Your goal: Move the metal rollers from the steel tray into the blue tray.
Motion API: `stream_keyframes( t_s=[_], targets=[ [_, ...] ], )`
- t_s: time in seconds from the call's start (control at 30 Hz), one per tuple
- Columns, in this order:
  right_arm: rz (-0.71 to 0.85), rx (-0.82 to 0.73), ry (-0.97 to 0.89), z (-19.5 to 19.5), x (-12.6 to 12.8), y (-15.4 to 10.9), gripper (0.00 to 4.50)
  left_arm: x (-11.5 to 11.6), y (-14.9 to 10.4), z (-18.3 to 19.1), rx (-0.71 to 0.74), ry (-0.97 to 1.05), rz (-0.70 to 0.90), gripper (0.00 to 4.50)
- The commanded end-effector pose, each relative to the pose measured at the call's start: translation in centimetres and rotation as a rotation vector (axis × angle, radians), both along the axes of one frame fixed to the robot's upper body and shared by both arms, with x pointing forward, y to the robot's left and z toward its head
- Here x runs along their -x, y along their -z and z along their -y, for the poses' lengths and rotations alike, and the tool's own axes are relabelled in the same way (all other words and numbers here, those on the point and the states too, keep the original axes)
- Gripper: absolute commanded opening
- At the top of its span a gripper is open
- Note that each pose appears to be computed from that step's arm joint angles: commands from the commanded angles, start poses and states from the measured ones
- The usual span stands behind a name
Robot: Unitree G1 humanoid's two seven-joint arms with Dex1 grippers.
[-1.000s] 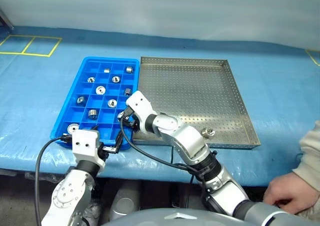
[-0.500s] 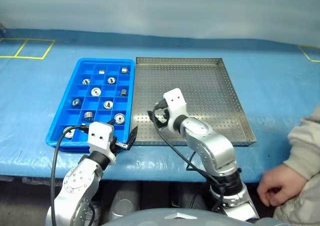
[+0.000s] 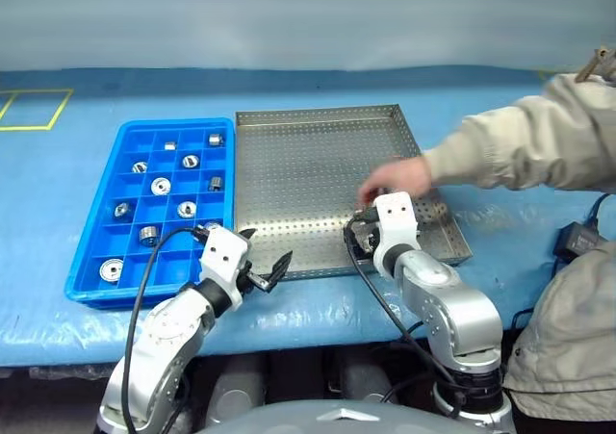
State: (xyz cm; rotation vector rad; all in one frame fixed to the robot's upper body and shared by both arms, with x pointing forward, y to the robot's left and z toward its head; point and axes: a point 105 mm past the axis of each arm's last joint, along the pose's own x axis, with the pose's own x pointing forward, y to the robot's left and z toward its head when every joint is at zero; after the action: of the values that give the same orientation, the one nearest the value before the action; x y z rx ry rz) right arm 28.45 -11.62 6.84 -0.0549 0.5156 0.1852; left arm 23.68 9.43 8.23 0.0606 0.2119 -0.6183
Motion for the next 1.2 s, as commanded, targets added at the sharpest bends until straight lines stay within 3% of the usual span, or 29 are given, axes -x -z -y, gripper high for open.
stream_keyframes(
  t_s=[0.03,0.37,0.67,0.97,1.2],
  targets=[
    [0.012,-0.007,0.013,0.1,0.4,-0.4,4.47,0.2,-0.3,0.8,0.001,0.041,0.011,4.5],
    [-0.014,0.003,-0.005,-0.2,0.5,0.4,4.47,0.6,-0.2,1.3,-0.019,0.069,0.008,4.5],
    [0.029,-0.039,-0.053,-1.7,-0.4,-0.6,4.47,0.8,-0.5,1.2,-0.023,0.064,0.016,4.5],
    [0.245,-0.143,-0.102,-4.3,-4.3,-4.9,4.47,0.7,-0.6,1.0,-0.023,0.045,0.021,4.5],
    [0.328,-0.134,-0.089,-5.6,-8.6,-4.8,4.47,0.6,-0.6,1.0,-0.021,0.038,0.025,4.5]
  ],
)
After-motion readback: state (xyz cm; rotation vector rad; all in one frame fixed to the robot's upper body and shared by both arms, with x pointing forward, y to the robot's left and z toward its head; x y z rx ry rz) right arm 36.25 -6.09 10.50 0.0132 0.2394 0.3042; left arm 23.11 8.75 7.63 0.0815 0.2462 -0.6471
